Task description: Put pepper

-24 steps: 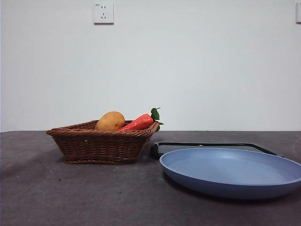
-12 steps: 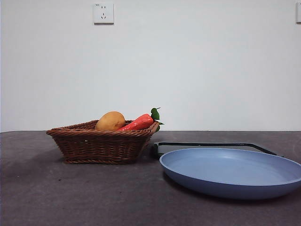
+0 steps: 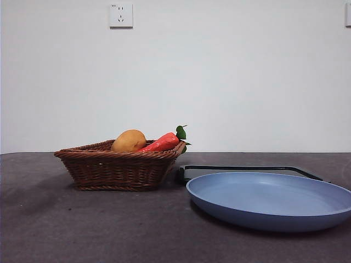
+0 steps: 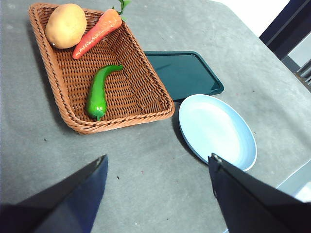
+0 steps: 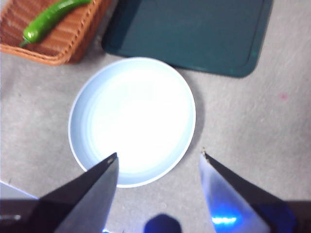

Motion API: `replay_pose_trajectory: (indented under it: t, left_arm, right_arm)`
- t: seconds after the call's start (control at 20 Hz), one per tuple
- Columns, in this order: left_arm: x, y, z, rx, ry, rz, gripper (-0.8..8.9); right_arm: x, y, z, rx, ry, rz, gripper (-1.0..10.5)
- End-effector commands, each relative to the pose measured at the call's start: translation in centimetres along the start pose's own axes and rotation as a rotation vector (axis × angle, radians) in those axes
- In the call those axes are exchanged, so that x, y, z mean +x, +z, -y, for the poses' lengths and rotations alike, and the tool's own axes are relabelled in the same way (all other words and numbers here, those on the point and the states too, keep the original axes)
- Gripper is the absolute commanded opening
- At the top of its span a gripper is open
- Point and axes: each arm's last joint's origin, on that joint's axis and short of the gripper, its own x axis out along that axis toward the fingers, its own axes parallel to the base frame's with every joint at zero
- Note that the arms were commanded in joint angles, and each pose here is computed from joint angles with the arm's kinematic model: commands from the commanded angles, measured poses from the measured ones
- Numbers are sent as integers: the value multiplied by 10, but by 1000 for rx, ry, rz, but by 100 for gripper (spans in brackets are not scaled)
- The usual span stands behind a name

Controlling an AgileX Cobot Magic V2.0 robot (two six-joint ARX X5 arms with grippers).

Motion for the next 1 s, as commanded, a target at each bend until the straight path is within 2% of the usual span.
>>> replay_pose_trajectory:
  t: [0.05, 0.4, 0.65, 0.75, 1.0]
  left_arm:
    - [-2, 4, 2, 28, -4, 16, 365]
    - [-2, 4, 2, 28, -4, 16, 365]
    - [-2, 4, 2, 28, -4, 16, 365]
    - [-2, 4, 2, 28, -4, 16, 365]
    - [-2, 4, 2, 28, -1, 16, 365]
  right_arm:
    - [10, 9, 2, 5, 11, -29, 297]
    - [89, 28, 19, 30, 47, -222, 296]
    - [149, 27, 35, 55, 37, -346, 280]
    - [163, 22, 40, 58, 3, -397, 280]
    - [181, 17, 45, 64, 15, -440, 246]
